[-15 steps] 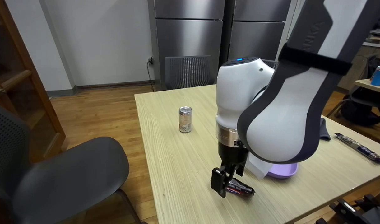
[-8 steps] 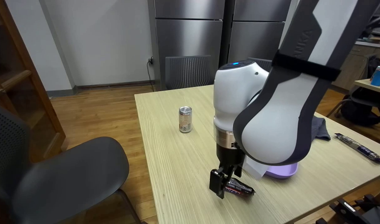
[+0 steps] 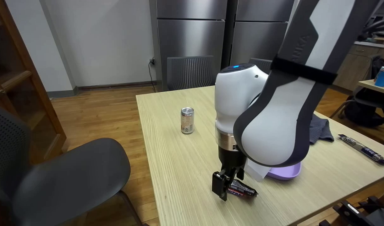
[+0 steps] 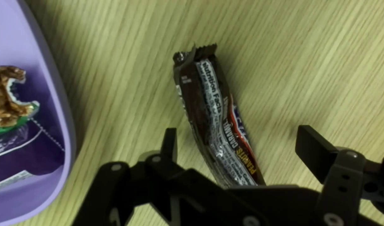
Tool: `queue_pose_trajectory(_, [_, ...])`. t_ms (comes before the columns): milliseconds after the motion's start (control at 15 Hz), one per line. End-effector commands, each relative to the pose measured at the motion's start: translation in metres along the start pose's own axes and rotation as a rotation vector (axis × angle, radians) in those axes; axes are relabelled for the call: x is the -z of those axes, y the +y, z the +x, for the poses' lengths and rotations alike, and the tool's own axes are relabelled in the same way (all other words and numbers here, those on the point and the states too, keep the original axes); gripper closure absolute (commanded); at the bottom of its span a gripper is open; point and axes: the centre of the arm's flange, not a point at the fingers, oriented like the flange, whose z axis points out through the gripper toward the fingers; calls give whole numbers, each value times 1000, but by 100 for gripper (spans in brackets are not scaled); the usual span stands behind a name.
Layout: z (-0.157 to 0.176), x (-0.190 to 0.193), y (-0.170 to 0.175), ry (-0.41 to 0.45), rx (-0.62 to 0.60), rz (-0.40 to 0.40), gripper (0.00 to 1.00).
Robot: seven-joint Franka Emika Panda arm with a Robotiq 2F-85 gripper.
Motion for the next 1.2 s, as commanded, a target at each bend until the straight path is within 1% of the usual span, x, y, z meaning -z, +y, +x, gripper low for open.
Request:
queue_pose_trajectory(0, [8, 0, 4, -17, 12, 10, 35])
queue_pose_trajectory(133, [9, -1, 5, -19, 10, 9, 51])
queue_pose_trajectory(467, [12, 2, 5, -14, 9, 7, 88])
queue_pose_trajectory(600, [12, 5, 1, -7, 16, 8, 99])
queue_pose_trajectory(667, [12, 6, 2, -3, 16, 6, 100])
queue_pose_trajectory(733, [12, 8, 2, 1, 15, 4, 97])
queue_pose_trajectory(1133, [8, 25, 13, 39, -9, -19, 96])
